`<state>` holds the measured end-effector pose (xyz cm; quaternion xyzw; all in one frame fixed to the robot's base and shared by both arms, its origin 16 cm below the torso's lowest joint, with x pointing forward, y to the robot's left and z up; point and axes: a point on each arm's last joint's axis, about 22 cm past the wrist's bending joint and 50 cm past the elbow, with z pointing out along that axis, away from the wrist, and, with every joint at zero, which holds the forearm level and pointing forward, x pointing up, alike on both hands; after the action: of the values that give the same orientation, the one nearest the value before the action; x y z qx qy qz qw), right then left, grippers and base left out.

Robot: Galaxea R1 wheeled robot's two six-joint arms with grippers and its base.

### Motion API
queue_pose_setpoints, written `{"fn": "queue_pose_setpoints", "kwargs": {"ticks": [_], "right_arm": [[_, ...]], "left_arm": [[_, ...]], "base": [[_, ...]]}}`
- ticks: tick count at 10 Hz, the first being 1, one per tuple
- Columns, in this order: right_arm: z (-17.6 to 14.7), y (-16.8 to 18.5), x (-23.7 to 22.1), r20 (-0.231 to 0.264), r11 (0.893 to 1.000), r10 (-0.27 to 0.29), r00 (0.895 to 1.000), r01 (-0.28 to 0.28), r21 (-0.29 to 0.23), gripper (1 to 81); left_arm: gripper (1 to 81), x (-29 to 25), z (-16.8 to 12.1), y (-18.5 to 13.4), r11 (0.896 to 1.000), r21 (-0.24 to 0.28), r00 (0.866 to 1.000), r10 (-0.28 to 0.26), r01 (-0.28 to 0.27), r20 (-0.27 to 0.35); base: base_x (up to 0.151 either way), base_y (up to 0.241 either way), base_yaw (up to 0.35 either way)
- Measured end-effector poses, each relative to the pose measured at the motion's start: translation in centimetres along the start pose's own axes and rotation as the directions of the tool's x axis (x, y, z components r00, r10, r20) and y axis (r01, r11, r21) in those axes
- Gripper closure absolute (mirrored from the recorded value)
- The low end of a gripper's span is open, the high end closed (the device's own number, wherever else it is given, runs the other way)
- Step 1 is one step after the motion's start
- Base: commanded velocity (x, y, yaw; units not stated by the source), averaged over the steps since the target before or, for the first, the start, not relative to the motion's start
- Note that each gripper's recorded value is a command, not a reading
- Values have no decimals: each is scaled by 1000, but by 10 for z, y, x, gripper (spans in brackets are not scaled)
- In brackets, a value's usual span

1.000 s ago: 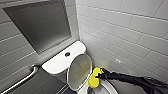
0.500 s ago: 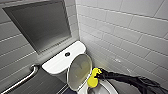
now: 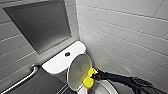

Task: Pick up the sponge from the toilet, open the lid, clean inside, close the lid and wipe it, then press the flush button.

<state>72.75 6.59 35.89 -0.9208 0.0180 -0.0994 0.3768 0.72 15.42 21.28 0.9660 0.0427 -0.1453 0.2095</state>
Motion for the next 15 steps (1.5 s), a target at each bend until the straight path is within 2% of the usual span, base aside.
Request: {"fn": "queue_pose_setpoints", "kwargs": {"ticks": [3,5,9,10,12,13,15], "right_arm": [[8,22,-41,43,999,31,999,-30,-20,811],[15,25,-58,62,999,27,998,-25,-23,811],[50,0,-70,127,999,-40,991,40,1,811],[54,-2,-71,133,999,-51,990,51,4,811],[54,0,-73,126,999,-53,991,54,2,811],[55,0,-76,106,998,-65,992,64,13,811],[50,-7,-82,79,995,-87,993,83,62,811]], "left_arm": [[10,0,1,3,1000,-4,1000,0,0,0],[10,-1,1,2,1000,-3,1000,-10,10,-7],[10,-20,-2,3,993,0,992,-114,115,-52],[10,-25,-2,3,992,1,991,-127,127,-54],[10,-22,-2,5,992,-2,990,-125,125,-58],[10,-20,0,8,992,-7,990,-124,124,-60],[10,-19,0,11,992,-10,990,-124,124,-61]], "base": [[0,0,0],[0,0,0],[0,0,0],[0,0,0],[0,0,0],[0,0,0],[0,0,0]]}}
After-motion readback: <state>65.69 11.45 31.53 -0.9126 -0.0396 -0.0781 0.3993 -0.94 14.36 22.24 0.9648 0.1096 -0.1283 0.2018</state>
